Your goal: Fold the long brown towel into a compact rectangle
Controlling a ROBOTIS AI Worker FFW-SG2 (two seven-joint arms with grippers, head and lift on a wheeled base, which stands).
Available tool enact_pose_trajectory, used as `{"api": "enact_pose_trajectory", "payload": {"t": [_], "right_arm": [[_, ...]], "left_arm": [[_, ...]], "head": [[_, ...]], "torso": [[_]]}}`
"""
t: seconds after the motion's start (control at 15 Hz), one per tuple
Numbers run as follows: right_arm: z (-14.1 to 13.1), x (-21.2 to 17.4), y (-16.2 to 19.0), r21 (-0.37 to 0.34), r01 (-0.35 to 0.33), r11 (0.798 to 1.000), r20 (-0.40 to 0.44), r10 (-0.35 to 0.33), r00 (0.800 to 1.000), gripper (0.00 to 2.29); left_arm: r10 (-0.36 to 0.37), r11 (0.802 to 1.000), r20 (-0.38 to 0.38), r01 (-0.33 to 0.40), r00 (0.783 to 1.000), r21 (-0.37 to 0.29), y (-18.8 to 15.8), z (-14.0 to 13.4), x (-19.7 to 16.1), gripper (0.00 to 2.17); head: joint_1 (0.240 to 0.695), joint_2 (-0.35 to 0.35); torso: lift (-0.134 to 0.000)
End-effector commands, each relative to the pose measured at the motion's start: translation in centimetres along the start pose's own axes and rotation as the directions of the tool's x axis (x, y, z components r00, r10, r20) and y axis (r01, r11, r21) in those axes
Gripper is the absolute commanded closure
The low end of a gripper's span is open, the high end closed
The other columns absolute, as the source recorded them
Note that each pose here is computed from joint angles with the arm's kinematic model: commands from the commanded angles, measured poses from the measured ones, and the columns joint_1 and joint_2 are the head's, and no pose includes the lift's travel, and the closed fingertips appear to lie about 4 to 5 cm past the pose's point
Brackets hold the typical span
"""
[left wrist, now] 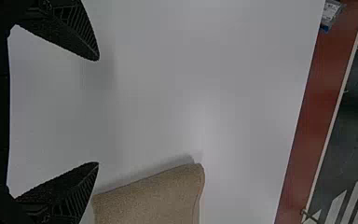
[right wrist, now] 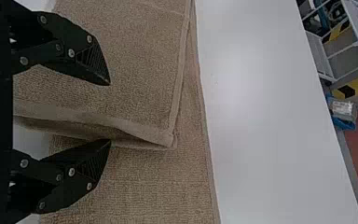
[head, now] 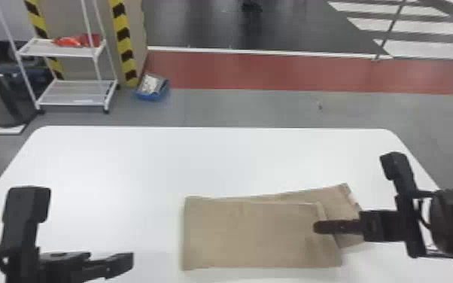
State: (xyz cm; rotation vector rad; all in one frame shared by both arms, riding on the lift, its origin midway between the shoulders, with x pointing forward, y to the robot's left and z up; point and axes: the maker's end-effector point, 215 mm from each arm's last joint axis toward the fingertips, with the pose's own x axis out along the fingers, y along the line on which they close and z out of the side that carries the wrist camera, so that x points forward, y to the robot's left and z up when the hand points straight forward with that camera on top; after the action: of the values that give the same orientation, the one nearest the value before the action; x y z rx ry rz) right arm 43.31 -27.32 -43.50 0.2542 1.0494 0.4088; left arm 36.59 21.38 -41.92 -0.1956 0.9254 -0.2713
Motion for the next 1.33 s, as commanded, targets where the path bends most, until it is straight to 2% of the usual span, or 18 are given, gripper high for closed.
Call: {"api": "enact_pose_trajectory", "payload": {"t": [0.0, 0.8, 0.87, 0.93, 1.07, 1.13, 1.27], "right_arm": [[0.2, -0.4, -0.5, 0.013, 0.004, 1.000, 0.011, -0.004, 1.000, 0.54], [-0.6, -0.2, -1.0, 0.005, 0.017, 1.000, -0.020, -0.017, 1.000, 0.56], [-0.5, -0.1, -1.0, 0.005, 0.014, 1.000, -0.019, -0.014, 1.000, 0.80], [-0.4, -0.2, -0.9, 0.004, 0.013, 1.000, -0.017, -0.013, 1.000, 0.92], [-0.3, -0.2, -0.7, 0.004, 0.004, 1.000, -0.014, -0.004, 1.000, 0.97], [-0.3, -0.2, -0.7, 0.005, 0.003, 1.000, -0.013, -0.003, 1.000, 1.16], [-0.3, -0.2, -0.7, 0.005, 0.003, 1.000, -0.013, -0.003, 1.000, 1.18]], "left_arm": [[0.002, 1.000, -0.004, -0.002, 1.000, -0.003, 0.1, -0.1, 0.0, 0.08], [0.007, 1.000, -0.005, -0.007, 1.000, -0.011, 0.5, -0.2, -0.1, 0.08], [0.007, 1.000, -0.005, -0.007, 1.000, -0.011, 0.5, -0.2, -0.1, 0.08], [0.007, 1.000, -0.005, -0.007, 1.000, -0.011, 0.5, -0.3, -0.1, 0.08], [0.008, 1.000, -0.006, -0.008, 1.000, -0.012, 0.6, -0.3, -0.1, 0.08], [0.008, 1.000, -0.006, -0.008, 1.000, -0.012, 0.6, -0.3, -0.1, 0.08], [0.008, 1.000, -0.005, -0.008, 1.000, -0.011, 0.6, -0.3, -0.1, 0.08]], "head": [[0.695, -0.083], [0.695, -0.102], [0.695, -0.099], [0.695, -0.096], [0.695, -0.092], [0.695, -0.091], [0.695, -0.088]], "torso": [[-0.124], [-0.124], [-0.124], [-0.124], [-0.124], [-0.124], [-0.124]]}}
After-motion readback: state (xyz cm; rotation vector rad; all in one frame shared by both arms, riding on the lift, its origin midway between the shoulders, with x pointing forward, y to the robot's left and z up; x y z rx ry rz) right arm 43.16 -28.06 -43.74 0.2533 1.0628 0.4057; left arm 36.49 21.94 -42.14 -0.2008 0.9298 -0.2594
